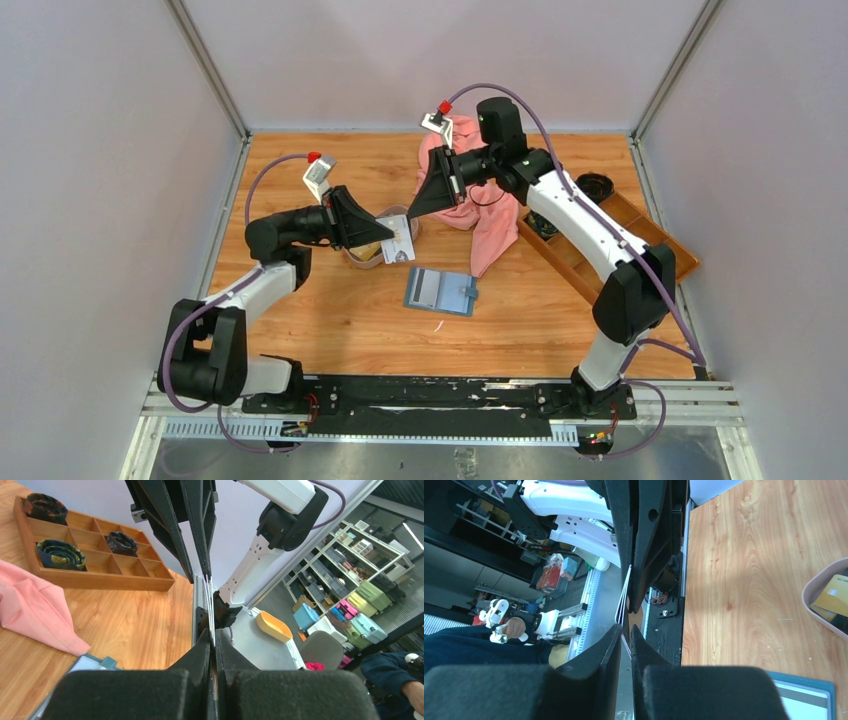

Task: Put the credit cards into the card holder
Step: Place the credit card in the storage box.

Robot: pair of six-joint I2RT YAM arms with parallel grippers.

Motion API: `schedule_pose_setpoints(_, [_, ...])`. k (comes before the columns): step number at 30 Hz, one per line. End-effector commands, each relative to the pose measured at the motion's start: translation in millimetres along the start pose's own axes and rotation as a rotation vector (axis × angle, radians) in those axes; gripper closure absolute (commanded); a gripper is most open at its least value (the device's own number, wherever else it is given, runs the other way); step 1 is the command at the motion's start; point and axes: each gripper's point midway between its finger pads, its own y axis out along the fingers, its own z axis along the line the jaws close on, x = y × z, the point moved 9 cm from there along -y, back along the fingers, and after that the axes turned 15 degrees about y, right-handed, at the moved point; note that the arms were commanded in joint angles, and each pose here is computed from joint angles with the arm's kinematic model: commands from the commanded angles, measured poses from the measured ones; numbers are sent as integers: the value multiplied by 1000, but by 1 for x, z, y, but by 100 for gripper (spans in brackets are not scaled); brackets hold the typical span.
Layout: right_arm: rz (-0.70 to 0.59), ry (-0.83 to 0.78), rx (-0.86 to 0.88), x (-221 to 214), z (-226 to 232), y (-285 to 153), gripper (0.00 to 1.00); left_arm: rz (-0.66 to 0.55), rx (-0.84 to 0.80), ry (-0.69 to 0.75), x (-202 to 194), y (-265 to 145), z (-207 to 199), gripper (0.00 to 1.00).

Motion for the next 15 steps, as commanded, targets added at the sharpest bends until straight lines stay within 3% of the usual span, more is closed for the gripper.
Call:
schedule_pose_setpoints(1, [-3, 29, 22, 2, -5, 0, 84, -13, -37, 121, 14, 3, -12, 100])
schedule_pose_setpoints(15, [-1, 42, 52, -1, -7, 1, 78, -23, -33, 121, 16, 4, -12, 100])
